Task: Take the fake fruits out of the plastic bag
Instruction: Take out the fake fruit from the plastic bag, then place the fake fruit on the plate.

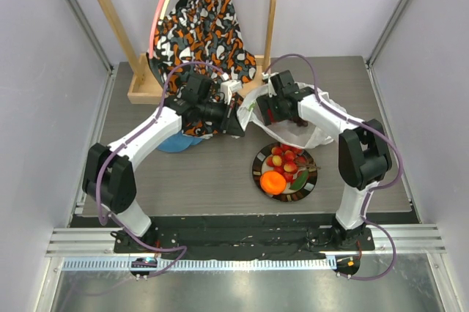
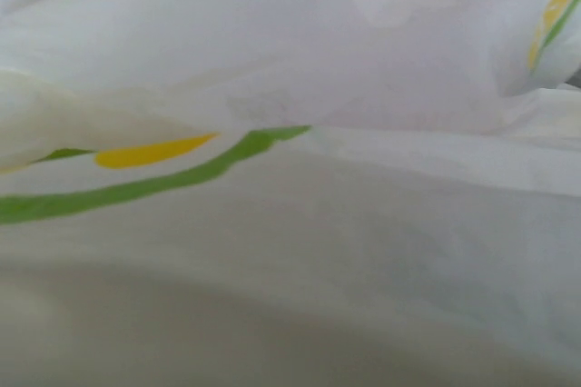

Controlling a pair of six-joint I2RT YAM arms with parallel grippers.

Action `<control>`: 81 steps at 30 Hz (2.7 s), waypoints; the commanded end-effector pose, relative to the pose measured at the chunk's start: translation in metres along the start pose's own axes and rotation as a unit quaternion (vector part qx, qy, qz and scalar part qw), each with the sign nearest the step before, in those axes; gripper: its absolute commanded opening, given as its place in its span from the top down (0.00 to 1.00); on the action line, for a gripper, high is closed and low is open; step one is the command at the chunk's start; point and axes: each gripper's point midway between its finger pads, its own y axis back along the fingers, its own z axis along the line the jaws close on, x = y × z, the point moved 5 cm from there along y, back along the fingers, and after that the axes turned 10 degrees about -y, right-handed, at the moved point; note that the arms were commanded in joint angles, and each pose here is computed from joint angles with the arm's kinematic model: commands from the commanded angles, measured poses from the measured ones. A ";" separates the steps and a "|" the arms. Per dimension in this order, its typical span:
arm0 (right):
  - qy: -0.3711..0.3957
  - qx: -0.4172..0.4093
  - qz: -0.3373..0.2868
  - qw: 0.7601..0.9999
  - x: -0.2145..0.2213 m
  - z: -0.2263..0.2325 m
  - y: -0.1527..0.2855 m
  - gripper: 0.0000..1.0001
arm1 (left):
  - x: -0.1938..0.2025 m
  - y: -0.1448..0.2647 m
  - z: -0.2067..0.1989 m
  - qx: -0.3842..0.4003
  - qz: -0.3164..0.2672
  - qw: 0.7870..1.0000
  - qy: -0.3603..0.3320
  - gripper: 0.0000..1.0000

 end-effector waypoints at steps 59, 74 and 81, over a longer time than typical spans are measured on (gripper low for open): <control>0.526 -0.257 0.088 0.806 0.180 0.017 0.157 0.59 | -0.073 0.018 0.003 -0.068 -0.091 0.992 -0.061 1.00; 0.529 -0.249 0.094 0.806 0.181 0.030 0.112 0.59 | -0.066 0.022 0.004 -0.079 -0.082 0.991 -0.070 1.00; 0.511 -0.266 0.084 0.813 0.184 0.038 0.108 0.53 | -0.068 0.017 0.005 -0.069 -0.084 0.992 -0.060 1.00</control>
